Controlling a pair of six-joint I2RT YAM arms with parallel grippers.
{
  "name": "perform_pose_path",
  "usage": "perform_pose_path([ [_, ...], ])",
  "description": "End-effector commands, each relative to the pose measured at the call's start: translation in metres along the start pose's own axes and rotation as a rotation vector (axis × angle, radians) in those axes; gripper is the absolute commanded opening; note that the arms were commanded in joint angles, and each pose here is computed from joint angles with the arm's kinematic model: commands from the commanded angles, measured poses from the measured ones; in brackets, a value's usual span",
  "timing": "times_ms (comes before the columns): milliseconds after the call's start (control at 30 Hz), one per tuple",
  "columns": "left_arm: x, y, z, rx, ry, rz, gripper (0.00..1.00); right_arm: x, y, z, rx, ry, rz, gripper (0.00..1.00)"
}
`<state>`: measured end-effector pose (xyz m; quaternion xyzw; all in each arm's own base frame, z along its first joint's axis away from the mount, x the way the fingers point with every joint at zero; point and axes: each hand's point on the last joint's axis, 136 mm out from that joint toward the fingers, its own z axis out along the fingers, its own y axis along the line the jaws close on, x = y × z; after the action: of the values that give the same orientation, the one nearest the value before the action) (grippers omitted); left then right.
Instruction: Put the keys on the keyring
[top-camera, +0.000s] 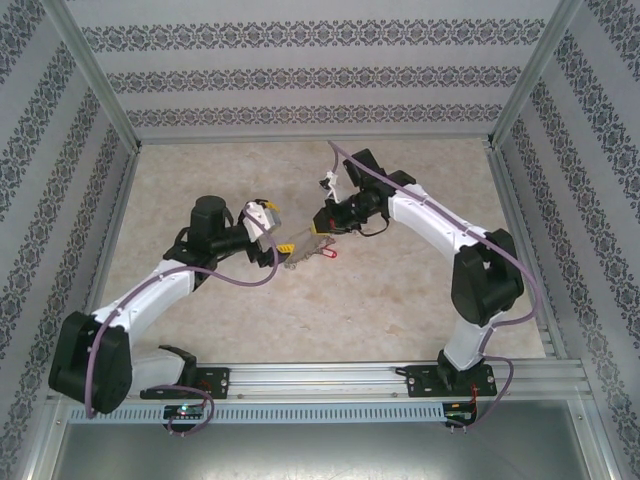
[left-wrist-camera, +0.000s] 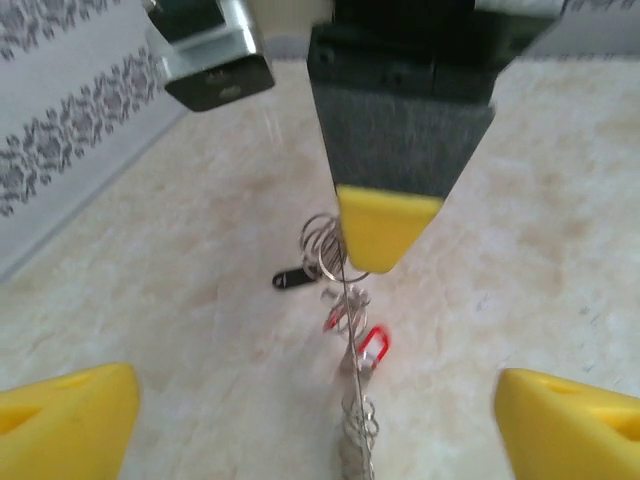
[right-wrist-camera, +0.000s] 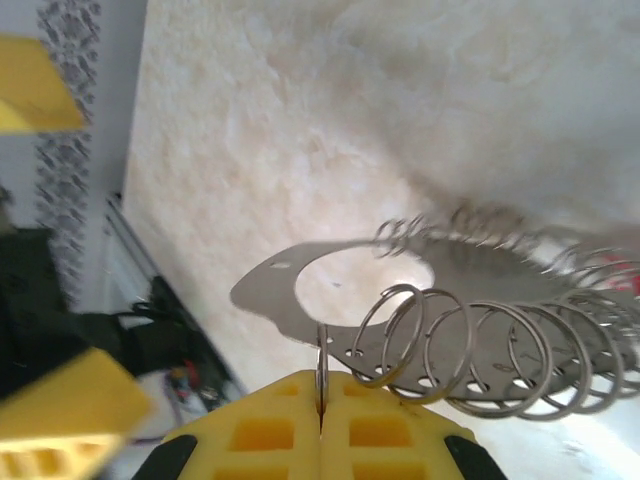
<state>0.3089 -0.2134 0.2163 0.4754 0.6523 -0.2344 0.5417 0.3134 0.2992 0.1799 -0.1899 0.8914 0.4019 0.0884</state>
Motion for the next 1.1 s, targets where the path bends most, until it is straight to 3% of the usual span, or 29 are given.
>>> perform_pose_path([
  [0, -0.046, -0.011, -0.019, 0.069, -0.113, 0.039, 0.82, 0.001, 0.012, -0.032, 0.065, -0.057, -0.432, 0.0],
  [200, -0.055, -0.024, -0.032, 0.087, -0.149, 0.012, 0.78, 0.033, 0.027, -0.053, 0.07, -0.033, -0.958, 0.0],
  [333, -0.064, -0.022, -0.03, 0.102, -0.211, -0.043, 0.61, 0.055, 0.027, -0.058, 0.079, 0.008, -1.228, 0.0],
  [467, -0.073, -0.03, -0.019, 0.171, -0.237, -0.066, 0.54, 0.061, 0.024, -0.055, 0.132, 0.04, -1.395, 0.0],
  [567, -0.07, -0.058, -0.001, 0.265, -0.169, -0.003, 0.49, 0.055, 0.031, -0.055, 0.151, 0.014, -1.442, 0.0],
  [667, -0.073, -0.064, 0.007, 0.294, -0.205, -0.03, 0.41, 0.049, 0.036, -0.055, 0.171, -0.017, -1.465, 0.0],
  [1000, -0.071, -0.067, 0.01, 0.3, -0.199, -0.015, 0.4, 0.043, 0.058, -0.05, 0.087, -0.089, -1.467, 0.0],
  [1067, -0.072, -0.067, 0.012, 0.308, -0.192, -0.009, 0.36, 0.041, 0.064, -0.048, 0.072, -0.101, -1.481, 0.0],
])
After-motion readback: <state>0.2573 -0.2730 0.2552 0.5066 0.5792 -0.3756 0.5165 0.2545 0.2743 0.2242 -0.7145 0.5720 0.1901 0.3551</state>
